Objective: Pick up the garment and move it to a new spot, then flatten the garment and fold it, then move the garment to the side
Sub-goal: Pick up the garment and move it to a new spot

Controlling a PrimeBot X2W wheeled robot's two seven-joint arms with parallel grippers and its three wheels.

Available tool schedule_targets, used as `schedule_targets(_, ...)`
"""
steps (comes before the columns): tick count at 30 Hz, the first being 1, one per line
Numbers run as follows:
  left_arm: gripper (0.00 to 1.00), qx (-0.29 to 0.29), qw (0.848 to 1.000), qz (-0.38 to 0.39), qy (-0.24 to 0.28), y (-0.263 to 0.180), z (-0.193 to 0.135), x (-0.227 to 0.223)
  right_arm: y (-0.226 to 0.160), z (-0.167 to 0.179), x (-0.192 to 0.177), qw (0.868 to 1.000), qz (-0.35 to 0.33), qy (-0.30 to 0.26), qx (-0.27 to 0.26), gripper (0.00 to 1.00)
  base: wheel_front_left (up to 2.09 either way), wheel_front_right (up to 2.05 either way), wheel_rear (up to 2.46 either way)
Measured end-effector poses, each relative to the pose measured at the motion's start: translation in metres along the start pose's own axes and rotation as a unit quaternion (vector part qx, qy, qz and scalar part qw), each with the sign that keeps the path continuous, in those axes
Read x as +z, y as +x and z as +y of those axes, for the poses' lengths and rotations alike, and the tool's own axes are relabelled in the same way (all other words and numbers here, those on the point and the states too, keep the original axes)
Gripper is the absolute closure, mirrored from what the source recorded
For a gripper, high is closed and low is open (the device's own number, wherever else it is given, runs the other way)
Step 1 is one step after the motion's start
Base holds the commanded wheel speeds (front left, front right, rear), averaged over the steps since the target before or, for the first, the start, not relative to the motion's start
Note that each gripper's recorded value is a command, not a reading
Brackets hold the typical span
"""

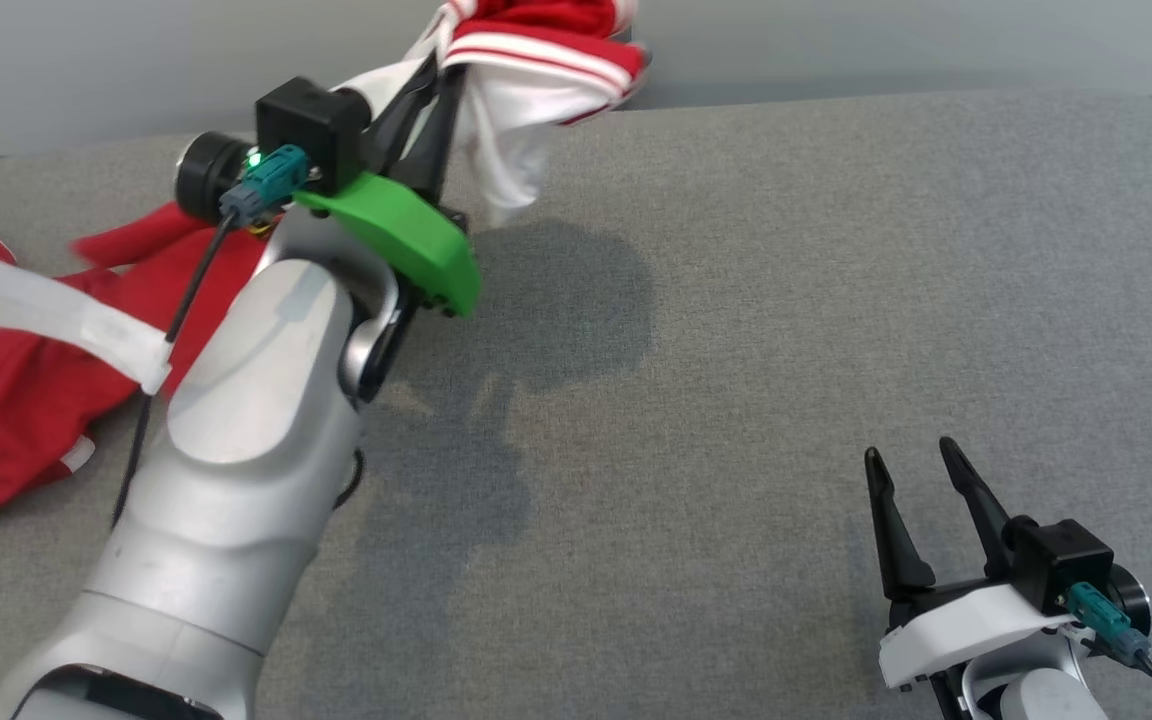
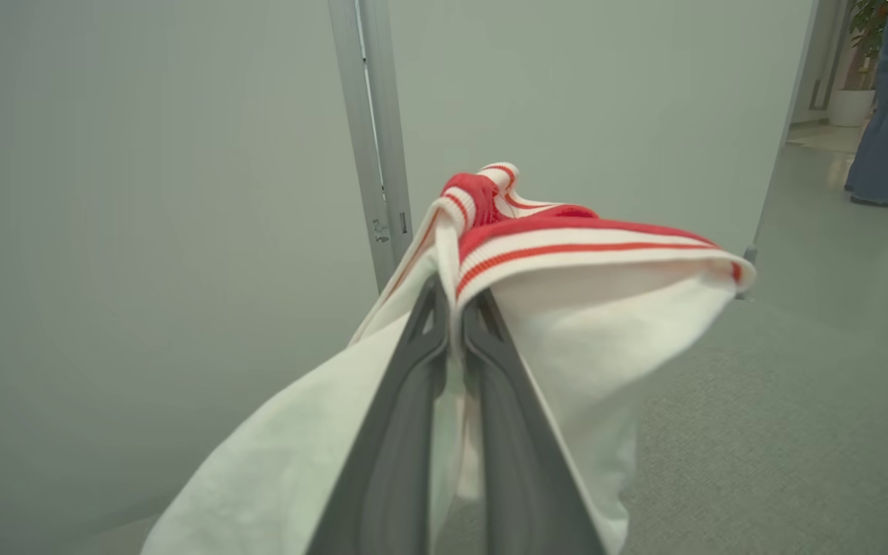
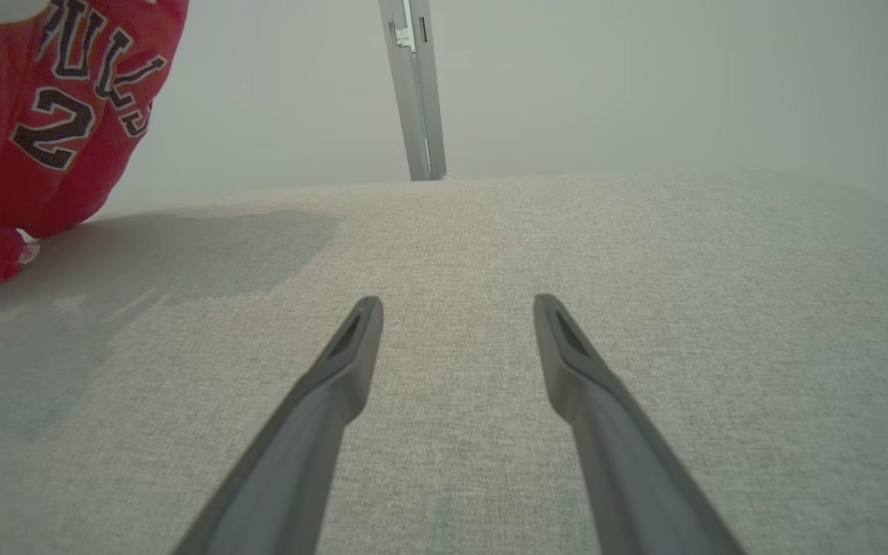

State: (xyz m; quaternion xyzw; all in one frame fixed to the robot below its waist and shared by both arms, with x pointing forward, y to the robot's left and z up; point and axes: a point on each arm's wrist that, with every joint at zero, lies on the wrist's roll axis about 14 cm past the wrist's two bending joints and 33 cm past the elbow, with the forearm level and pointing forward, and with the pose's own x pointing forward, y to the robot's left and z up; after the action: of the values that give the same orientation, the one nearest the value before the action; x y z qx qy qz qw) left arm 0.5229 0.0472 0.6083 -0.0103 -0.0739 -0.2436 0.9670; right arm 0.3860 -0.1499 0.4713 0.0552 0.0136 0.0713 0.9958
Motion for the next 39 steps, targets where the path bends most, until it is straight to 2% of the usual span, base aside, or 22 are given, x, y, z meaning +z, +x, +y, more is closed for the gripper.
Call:
schedule_targets(3, 1.00, -0.054, 0.997, -0.047, -0.034, 0.004, -0.045, 0.042, -0.005, 0.002, 0.002, 1.000, -0.003, 0.005, 0.000, 0.00, 0.00, 0.00, 0.00)
schedule_targets(7, 1.00, -0.122, 0.985, -0.067, -0.103, -0.008, -0.100, 0.066, -0.010, -0.004, 0.006, 1.000, -0.009, 0.011, -0.011, 0.00, 0.00, 0.00, 0.00)
schedule_targets(13, 1.00, -0.211, 0.947, -0.090, -0.224, -0.037, -0.167, 0.102, -0.018, -0.020, 0.006, 0.999, -0.009, 0.016, -0.037, 0.00, 0.00, 0.00, 0.00)
schedule_targets(16, 1.00, -0.246, 0.922, -0.094, -0.285, -0.052, -0.191, 0.117, -0.021, -0.027, 0.003, 0.999, -0.005, 0.016, -0.049, 0.00, 0.00, 0.00, 0.00)
schedule_targets(18, 1.00, -0.250, 0.917, -0.091, -0.296, -0.053, -0.197, 0.118, -0.023, -0.032, 0.000, 0.998, 0.000, 0.017, -0.058, 0.00, 0.00, 0.00, 0.00)
schedule_targets(21, 1.00, -0.213, 0.920, -0.056, -0.323, -0.041, -0.188, 0.092, -0.023, -0.038, -0.002, 0.998, 0.004, 0.018, -0.066, 0.00, 0.00, 0.00, 0.00)
schedule_targets(25, 1.00, -0.163, 0.931, 0.012, -0.327, -0.025, -0.175, 0.037, -0.023, -0.043, -0.005, 0.997, 0.008, 0.020, -0.074, 0.00, 0.00, 0.00, 0.00)
schedule_targets(28, 1.00, -0.127, 0.932, 0.066, -0.333, -0.019, -0.166, -0.010, -0.023, -0.045, -0.009, 0.997, 0.014, 0.022, -0.077, 0.00, 0.00, 0.00, 0.00)
schedule_targets(29, 1.00, -0.123, 0.931, 0.079, -0.334, -0.018, -0.165, -0.022, -0.022, -0.045, -0.009, 0.997, 0.014, 0.023, -0.078, 0.00, 0.00, 0.00, 0.00)
schedule_targets(30, 1.00, -0.118, 0.921, 0.109, -0.354, -0.018, -0.168, -0.045, -0.020, -0.047, -0.010, 0.996, 0.015, 0.023, -0.080, 0.00, 0.00, 0.00, 0.00)
schedule_targets(33, 1.00, -0.125, 0.918, 0.145, -0.348, -0.022, -0.179, -0.074, -0.019, -0.047, -0.014, 0.996, 0.021, 0.024, -0.080, 0.00, 0.00, 0.00, 0.00)
schedule_targets(36, 1.00, -0.136, 0.916, 0.166, -0.338, -0.022, -0.192, -0.091, -0.014, -0.046, -0.012, 0.996, 0.019, 0.027, -0.078, 0.00, 0.00, 0.00, 0.00)
schedule_targets(39, 1.00, -0.132, 0.922, 0.178, -0.319, -0.020, -0.193, -0.104, -0.012, -0.047, -0.011, 0.996, 0.016, 0.030, -0.078, 0.00, 0.00, 0.00, 0.00)
